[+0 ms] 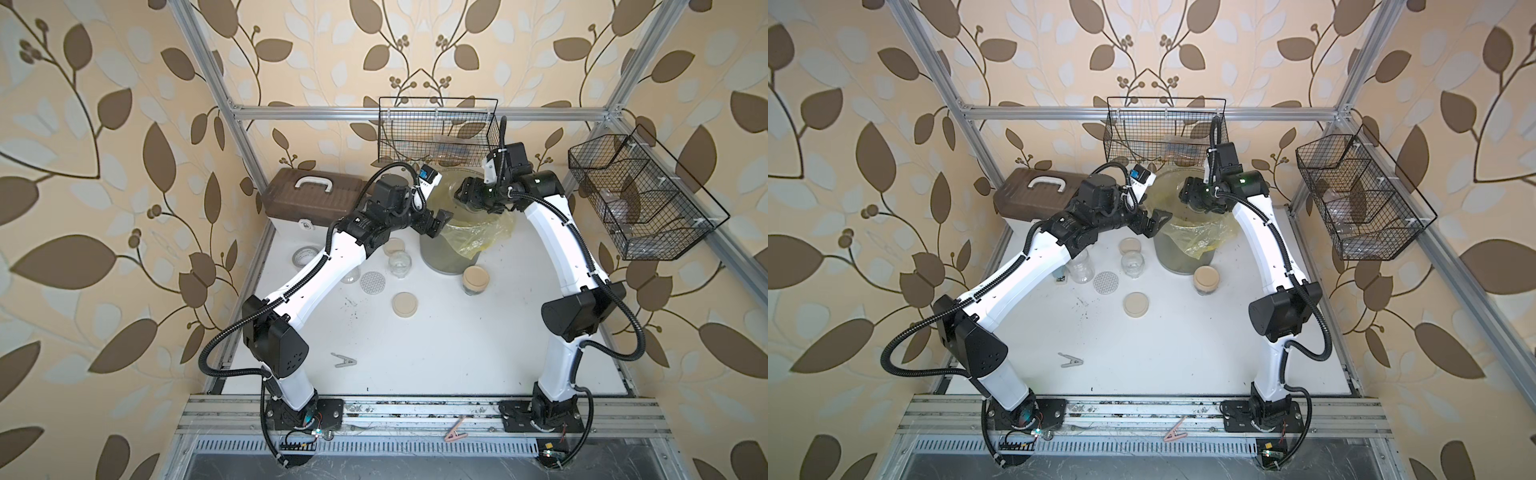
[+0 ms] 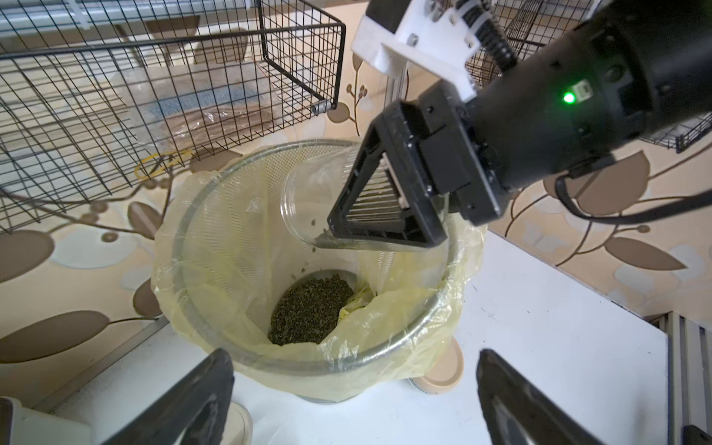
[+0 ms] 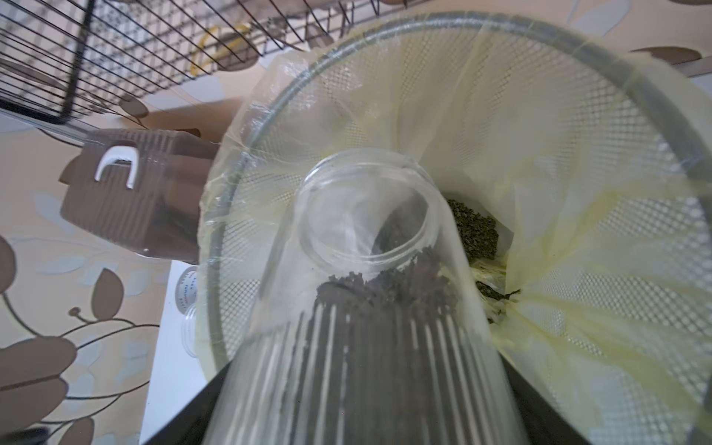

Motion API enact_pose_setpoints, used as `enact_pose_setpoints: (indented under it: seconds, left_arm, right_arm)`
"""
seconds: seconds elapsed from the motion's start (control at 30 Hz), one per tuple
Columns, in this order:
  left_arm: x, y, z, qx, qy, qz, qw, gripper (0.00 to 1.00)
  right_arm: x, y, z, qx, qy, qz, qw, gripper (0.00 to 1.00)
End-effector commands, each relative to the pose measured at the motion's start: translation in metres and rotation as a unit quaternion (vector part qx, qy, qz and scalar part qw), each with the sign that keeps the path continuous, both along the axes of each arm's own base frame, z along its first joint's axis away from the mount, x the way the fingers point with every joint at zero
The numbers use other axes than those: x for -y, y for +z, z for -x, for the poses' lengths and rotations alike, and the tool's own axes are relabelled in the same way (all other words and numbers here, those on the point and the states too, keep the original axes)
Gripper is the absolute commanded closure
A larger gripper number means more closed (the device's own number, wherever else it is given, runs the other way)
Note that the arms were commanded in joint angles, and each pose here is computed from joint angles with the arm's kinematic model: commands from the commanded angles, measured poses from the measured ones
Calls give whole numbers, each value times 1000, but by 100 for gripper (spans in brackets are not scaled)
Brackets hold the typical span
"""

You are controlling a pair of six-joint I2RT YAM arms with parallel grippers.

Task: Empty moldy tea leaves from jars
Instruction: Pour the moldy tea leaves from the jar into the trash bin.

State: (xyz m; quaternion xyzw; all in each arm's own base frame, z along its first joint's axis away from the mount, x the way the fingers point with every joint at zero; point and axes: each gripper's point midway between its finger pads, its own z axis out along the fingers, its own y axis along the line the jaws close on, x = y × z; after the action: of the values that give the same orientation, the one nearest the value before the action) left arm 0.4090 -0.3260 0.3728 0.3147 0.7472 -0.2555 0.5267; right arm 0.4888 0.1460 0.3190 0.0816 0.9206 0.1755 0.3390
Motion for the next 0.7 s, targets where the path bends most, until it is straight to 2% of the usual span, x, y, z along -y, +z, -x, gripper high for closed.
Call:
enact_pose_setpoints:
  seconds: [0.0, 0.33, 0.53, 0.67]
  left_arm:
    - [-8, 33, 9, 47, -12, 19, 999, 1]
    - [-11, 32, 13, 68, -17, 5, 998, 1]
    - [-9, 28, 16, 84, -32, -9, 996, 1]
    - [-7, 26, 17, 90, -43, -17, 995, 1]
  right_arm:
    - [2, 11, 0, 17, 1, 16, 1000, 80]
    - [0, 31, 0, 43, -4, 12, 999, 81]
    - [-1, 27, 9, 51, 10, 96, 994, 81]
    - [2, 25, 1, 58, 6, 110, 992, 81]
